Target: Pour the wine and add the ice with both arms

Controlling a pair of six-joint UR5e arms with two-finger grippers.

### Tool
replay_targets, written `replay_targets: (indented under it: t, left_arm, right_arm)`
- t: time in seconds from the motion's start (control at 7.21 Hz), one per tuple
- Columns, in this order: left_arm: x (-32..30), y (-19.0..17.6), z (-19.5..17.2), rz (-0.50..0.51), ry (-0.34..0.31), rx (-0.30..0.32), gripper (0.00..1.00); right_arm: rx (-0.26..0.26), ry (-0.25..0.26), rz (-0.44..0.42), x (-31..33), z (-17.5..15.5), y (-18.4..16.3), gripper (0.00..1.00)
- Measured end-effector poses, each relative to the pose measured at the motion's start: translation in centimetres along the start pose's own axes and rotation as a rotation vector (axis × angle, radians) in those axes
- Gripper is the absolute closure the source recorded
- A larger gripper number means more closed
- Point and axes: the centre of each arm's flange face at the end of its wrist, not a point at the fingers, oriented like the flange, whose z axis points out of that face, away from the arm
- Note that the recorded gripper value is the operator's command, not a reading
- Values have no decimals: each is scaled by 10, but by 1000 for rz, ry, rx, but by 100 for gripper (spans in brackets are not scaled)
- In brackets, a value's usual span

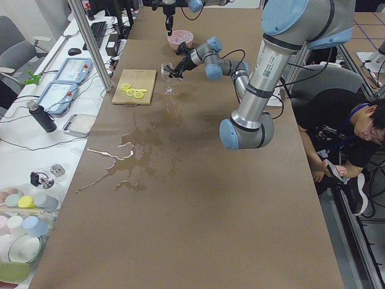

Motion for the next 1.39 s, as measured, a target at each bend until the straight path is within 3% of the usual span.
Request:
replay_targets:
  t: [0.83, 1.39]
  left_arm:
    - [-131, -9, 38, 15, -1, 137, 73]
    - [-226, -14, 90, 23, -3, 131, 72]
  right_arm:
    - [16, -25, 30, -73, 1, 19, 100]
    - [25, -12, 49, -108, 13, 23, 100]
